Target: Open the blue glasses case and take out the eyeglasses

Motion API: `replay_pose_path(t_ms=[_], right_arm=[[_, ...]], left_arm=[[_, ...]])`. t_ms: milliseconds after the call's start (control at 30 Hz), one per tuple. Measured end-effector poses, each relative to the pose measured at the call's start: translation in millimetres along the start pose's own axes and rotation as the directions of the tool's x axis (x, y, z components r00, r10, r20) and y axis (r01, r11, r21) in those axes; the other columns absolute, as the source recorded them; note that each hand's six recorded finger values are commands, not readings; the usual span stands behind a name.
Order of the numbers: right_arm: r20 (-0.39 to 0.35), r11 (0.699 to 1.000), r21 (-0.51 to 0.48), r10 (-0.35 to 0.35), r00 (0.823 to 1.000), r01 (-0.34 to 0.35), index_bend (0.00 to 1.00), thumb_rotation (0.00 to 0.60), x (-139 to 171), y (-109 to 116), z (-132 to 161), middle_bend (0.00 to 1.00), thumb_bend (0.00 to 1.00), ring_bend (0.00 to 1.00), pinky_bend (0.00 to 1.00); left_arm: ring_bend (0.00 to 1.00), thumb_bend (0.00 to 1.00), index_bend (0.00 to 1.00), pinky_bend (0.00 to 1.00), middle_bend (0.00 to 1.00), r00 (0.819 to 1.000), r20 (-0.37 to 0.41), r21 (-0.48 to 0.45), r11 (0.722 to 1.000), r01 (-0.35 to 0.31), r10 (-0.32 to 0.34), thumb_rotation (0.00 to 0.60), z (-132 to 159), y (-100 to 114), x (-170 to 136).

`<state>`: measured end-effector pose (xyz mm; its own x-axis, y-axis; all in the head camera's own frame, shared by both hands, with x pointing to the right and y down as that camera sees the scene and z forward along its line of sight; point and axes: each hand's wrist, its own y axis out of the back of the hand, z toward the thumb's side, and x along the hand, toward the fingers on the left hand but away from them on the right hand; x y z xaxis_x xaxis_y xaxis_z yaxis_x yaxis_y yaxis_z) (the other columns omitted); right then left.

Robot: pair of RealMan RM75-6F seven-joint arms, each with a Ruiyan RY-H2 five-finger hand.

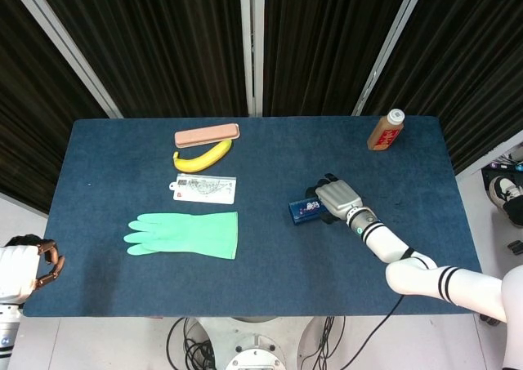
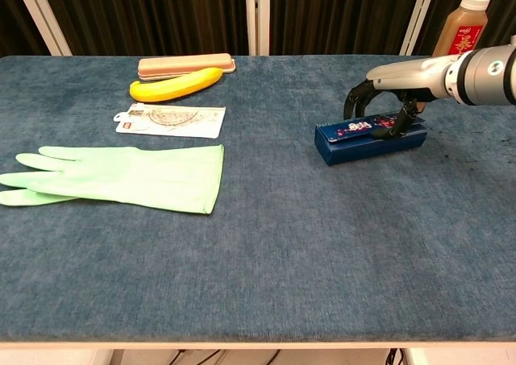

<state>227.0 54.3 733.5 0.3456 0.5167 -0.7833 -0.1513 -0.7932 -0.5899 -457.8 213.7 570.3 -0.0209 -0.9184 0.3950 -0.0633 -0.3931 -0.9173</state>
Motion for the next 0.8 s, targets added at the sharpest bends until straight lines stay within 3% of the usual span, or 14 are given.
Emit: replay_pose_path(t_ms=[233, 433, 533, 800], right_arm=[[0.008, 0.999, -0.001, 0.034, 0.999, -0.034, 0.14, 0.600, -7, 7, 5, 0.33, 0.84, 0.09, 0.00], [0.017, 0.999, 0.006, 0.036, 0.999, -0.036, 0.04, 0.600, -18, 12, 11, 0.23, 0.75, 0.00, 0.00], [0.020, 0.999, 0.016, 0.036, 0.999, -0.036, 0.00, 0.600, -25, 11, 15, 0.18, 0.64, 0.00, 0.00], [0.030, 1.000, 0.016, 0.001, 1.000, -0.002, 0.00, 0.600, -40, 18, 24, 0.13, 0.57, 0.00, 0.00]], left_arm=[[0.43, 0.37, 0.66, 0.41, 0.66, 1.000, 0.000, -0.002, 1.000, 0.000, 0.000, 0.600, 0, 0, 0], [0.43, 0.37, 0.66, 0.41, 0.66, 1.000, 0.000, -0.001, 1.000, 0.001, -0.001, 0.600, 0, 0, 0], [0.43, 0.37, 0.66, 0.41, 0.66, 1.000, 0.000, -0.001, 1.000, 0.000, 0.000, 0.600, 0, 0, 0], [0.43, 0.37, 0.66, 0.41, 0.66, 1.000, 0.000, -0.002, 1.000, 0.001, -0.001, 0.600, 0, 0, 0]])
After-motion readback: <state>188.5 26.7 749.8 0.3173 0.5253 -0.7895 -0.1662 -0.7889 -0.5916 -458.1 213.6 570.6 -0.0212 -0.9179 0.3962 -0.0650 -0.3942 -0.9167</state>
